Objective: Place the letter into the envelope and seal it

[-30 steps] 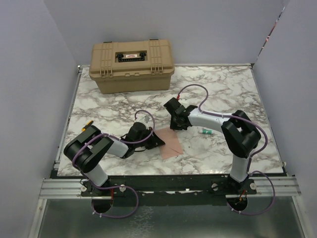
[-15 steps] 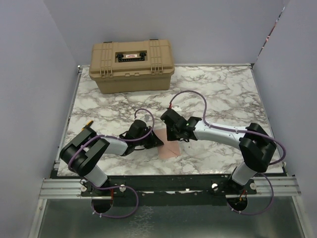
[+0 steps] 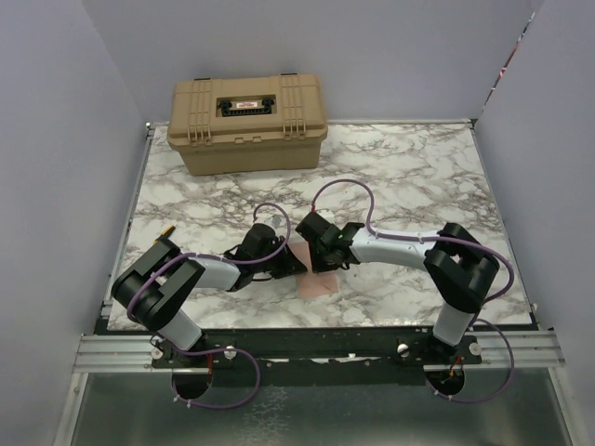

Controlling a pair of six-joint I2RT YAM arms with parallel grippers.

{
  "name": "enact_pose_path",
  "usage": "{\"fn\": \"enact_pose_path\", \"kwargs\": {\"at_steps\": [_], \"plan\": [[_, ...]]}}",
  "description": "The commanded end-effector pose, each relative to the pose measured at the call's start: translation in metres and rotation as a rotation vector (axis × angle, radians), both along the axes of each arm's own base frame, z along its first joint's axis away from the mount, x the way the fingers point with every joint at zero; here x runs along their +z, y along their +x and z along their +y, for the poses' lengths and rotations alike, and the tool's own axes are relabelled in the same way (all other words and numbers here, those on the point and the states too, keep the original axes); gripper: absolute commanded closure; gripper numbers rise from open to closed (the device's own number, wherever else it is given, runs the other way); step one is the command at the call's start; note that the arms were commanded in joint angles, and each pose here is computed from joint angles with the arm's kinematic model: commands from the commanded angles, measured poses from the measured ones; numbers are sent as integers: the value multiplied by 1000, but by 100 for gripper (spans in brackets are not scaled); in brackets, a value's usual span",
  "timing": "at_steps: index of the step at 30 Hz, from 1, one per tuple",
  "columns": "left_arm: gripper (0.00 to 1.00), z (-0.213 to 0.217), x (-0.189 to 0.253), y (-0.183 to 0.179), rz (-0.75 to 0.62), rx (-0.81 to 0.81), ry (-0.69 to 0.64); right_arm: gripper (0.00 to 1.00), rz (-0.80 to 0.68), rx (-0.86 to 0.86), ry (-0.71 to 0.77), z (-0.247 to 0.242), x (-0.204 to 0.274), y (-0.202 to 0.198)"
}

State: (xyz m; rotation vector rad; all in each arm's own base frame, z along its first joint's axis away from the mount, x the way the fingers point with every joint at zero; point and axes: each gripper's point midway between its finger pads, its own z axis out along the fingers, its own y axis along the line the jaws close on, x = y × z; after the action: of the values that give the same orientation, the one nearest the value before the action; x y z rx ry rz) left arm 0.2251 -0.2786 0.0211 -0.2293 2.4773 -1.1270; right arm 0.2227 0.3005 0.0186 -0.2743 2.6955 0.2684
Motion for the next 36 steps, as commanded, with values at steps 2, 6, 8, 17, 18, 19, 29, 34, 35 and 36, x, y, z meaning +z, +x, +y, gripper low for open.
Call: {"fn": "enact_pose_path", "kwargs": {"at_steps": [2,6,8,17,18,19,29,34,35,36], "plan": [[100,18,-22,-6,43,16,98,93,124,62,-103,-15,-22,-33],[100,19,-24,-5,48,23,101,93,156,74,-199,-31,-30,-44],[100,20,-23,-3,46,25,99,93,167,95,-201,-31,-29,-50],[100,25,-23,2,44,42,98,92,229,185,-214,-35,-28,-77],[100,25,-24,2,46,44,99,92,234,194,-214,-35,-28,-80],[100,26,-24,2,46,45,100,91,239,202,-214,-35,-27,-83],[100,24,-19,4,35,25,87,89,187,193,-150,-28,-6,-88],[100,15,11,13,-45,-27,66,84,-28,55,-42,-14,47,-49],[100,15,19,17,-64,-32,81,82,-64,16,-38,-17,55,-40],[100,15,27,21,-86,-32,92,81,-93,-28,-38,-22,62,-31]]}}
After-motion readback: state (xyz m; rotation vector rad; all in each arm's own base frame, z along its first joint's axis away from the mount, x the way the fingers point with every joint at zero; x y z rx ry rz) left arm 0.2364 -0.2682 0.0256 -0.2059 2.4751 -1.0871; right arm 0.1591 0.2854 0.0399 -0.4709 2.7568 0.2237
